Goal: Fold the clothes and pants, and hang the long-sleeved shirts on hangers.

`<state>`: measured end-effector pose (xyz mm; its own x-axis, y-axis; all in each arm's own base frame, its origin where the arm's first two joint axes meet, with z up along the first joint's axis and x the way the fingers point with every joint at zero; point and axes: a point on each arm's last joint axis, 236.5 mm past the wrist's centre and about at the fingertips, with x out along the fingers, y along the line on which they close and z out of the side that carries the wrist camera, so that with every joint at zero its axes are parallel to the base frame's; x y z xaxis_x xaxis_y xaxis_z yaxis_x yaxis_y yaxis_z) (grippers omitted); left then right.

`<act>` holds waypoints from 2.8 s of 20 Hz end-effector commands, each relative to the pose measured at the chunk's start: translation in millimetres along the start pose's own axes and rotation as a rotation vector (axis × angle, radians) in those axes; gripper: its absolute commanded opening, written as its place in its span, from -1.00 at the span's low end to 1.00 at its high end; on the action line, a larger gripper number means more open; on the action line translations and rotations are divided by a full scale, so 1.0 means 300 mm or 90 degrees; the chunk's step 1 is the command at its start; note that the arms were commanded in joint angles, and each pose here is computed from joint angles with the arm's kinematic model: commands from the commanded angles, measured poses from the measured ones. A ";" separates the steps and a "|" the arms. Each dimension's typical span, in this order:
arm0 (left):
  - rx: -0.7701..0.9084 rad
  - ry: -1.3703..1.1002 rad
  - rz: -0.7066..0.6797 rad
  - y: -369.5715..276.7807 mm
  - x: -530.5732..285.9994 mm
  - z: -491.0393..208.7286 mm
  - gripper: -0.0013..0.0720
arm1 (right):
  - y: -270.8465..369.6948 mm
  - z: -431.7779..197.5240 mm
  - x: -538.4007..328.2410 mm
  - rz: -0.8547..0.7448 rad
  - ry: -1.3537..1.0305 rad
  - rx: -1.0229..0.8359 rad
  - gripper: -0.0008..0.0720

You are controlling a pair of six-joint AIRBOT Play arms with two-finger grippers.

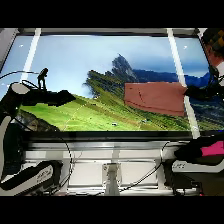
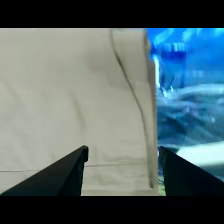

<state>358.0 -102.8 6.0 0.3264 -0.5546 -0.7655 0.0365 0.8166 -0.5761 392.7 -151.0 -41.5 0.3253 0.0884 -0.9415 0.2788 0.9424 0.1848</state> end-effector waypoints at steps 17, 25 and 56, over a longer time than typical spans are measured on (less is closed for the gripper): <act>0.000 -0.001 0.000 -0.001 -0.001 0.001 0.16 | 0.154 0.003 0.154 0.280 0.071 0.043 0.45; 0.000 -0.001 0.000 -0.001 -0.001 0.002 0.16 | 0.057 0.060 0.157 0.195 0.073 0.067 0.56; 0.176 -0.130 -0.028 -0.172 -0.182 0.114 -0.92 | -0.394 0.260 -0.305 0.003 -0.213 0.354 -0.96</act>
<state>370.6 -109.4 60.4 0.4457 -0.5753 -0.6858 0.2165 0.8126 -0.5410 449.3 -239.1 29.0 0.6015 0.0257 -0.7985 0.5221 0.7439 0.4172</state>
